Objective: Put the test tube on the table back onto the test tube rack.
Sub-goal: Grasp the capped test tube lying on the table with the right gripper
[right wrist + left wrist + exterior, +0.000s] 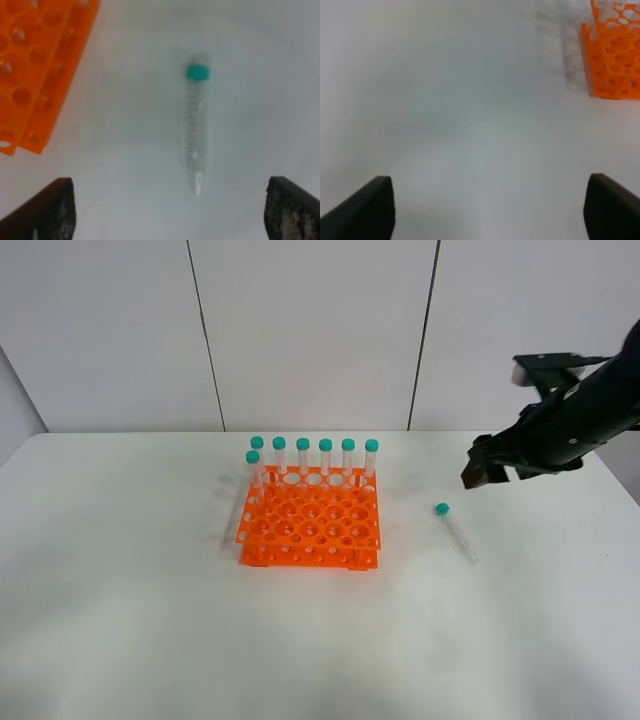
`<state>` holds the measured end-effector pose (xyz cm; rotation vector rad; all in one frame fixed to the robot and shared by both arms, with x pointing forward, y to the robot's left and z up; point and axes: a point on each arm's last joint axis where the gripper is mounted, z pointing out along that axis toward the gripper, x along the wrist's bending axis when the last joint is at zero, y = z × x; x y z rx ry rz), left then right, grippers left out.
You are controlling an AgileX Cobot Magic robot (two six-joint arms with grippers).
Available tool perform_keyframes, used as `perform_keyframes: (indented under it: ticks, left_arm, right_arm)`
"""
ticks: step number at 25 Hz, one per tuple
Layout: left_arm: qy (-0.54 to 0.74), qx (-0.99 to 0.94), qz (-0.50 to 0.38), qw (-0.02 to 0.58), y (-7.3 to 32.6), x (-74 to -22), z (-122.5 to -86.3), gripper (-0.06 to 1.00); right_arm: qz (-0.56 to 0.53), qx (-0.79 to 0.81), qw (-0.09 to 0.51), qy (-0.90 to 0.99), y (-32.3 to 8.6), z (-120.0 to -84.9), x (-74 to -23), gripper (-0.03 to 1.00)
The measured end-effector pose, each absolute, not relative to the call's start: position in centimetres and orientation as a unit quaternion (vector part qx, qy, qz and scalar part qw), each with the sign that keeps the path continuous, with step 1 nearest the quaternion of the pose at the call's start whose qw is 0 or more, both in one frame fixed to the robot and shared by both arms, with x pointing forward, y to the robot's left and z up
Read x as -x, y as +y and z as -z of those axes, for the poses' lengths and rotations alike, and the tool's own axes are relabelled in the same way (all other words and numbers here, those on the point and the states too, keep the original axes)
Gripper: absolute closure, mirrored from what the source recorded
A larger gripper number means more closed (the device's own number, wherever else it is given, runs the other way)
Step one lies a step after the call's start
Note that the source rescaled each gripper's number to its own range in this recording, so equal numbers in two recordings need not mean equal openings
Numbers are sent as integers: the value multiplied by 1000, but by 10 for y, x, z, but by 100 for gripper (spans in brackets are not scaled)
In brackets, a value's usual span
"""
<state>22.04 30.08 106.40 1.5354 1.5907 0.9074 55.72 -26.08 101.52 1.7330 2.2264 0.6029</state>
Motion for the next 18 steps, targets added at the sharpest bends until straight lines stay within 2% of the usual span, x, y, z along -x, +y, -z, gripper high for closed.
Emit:
perform_keyframes:
  ticks: [8,18]
  left_arm:
    - [619,-598,-353,367,301,-220,-1064,13]
    - [619,-598,-353,367,301,-220,-1064,13]
  right_arm:
    - [-119,-612,103,775,-255,-954,-574,19]
    - [-117,-619,110,769,-255,-928,-586,19]
